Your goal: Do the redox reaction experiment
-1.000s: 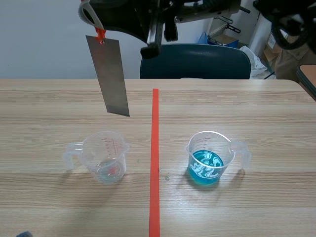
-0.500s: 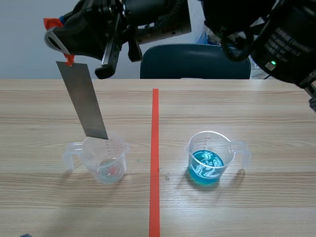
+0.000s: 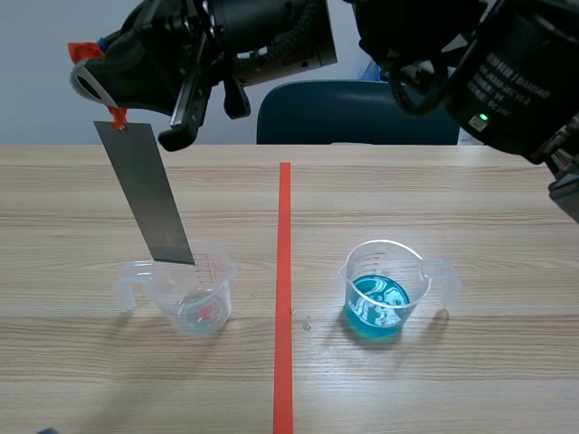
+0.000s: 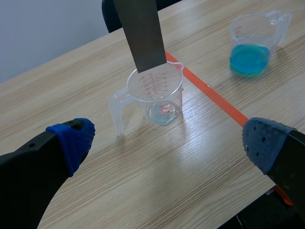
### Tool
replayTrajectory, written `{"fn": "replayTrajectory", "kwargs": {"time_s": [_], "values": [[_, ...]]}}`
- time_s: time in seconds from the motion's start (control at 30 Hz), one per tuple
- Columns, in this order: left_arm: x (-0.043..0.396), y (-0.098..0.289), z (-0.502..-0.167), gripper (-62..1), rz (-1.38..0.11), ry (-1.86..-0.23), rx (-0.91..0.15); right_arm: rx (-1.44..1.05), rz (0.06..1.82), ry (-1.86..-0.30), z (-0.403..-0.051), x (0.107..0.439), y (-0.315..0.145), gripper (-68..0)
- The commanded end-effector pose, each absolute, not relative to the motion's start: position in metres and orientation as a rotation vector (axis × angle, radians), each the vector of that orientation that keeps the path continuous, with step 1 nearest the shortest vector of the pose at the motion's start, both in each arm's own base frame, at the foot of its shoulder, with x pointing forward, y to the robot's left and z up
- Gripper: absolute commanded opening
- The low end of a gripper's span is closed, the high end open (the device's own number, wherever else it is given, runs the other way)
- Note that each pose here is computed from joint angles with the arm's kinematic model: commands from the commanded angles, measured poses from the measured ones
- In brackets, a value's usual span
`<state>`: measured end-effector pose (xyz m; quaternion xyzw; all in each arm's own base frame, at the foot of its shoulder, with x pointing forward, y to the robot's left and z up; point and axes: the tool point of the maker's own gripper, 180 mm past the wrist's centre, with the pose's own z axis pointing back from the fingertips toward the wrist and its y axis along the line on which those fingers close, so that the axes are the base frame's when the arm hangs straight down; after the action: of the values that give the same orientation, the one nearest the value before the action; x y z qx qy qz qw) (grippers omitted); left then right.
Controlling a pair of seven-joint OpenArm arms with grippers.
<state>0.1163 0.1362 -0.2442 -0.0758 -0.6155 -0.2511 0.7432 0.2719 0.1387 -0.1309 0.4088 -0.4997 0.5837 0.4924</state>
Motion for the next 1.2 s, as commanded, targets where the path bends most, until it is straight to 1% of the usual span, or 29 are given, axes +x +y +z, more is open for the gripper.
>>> {"fn": "replayTrajectory", "kwargs": {"time_s": [0.0,1.17], "values": [[0.1175,0.1335,-0.2395,1.4,-0.537,-1.372,-0.173,1.009,1.43,-1.243,-0.1187,0.271,0.14,-66.9],[0.1168,0.1318,-0.2393,1.4,-0.553,-1.374,-0.174,1.01,1.43,-1.244,-0.1185,0.2709,0.1401,-66.9]]}}
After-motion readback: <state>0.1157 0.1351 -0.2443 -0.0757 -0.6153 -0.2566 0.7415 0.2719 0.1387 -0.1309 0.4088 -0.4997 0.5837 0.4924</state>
